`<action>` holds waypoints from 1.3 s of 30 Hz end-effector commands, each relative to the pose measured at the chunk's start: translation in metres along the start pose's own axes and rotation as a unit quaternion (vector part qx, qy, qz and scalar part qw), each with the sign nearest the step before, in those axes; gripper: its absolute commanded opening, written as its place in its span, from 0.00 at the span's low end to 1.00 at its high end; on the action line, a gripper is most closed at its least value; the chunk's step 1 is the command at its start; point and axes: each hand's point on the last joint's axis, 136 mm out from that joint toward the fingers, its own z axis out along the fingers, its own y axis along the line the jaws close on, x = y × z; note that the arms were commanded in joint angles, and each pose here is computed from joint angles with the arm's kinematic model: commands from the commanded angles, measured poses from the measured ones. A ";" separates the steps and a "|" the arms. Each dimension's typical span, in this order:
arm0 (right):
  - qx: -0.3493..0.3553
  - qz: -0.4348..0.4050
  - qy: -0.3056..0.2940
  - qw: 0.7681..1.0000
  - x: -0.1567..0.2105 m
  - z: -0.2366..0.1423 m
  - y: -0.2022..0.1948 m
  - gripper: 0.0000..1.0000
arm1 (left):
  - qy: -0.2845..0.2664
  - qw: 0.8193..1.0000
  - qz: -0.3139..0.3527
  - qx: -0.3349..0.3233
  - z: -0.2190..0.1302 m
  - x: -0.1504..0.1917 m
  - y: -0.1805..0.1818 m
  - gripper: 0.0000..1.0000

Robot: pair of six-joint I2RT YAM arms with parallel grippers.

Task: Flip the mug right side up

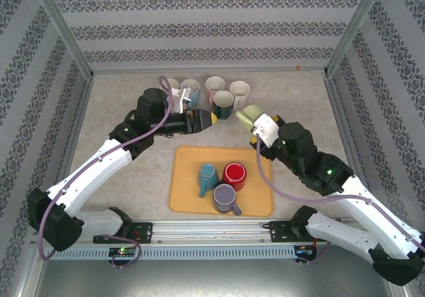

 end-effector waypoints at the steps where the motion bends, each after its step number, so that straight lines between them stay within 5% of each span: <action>1: 0.044 -0.105 -0.162 0.980 -0.072 -0.011 -0.017 0.38 | 0.022 0.989 -0.087 0.119 -0.002 -0.001 -0.039 0.59; 7: 0.038 -0.131 -0.226 0.964 -0.080 -0.018 -0.004 0.39 | 0.041 0.986 -0.128 0.099 0.005 0.000 -0.029 0.63; 21: 0.013 -0.138 -0.235 0.962 -0.065 -0.018 0.012 0.39 | 0.071 0.968 -0.166 0.171 0.035 0.000 -0.036 0.57; 33: -0.008 -0.157 -0.242 0.957 -0.066 -0.018 0.022 0.40 | 0.090 0.967 -0.178 0.156 0.048 0.014 -0.020 0.44; 39: 0.001 -0.183 -0.221 0.958 -0.059 -0.013 0.020 0.40 | 0.110 0.964 -0.181 0.161 0.055 0.024 -0.020 0.25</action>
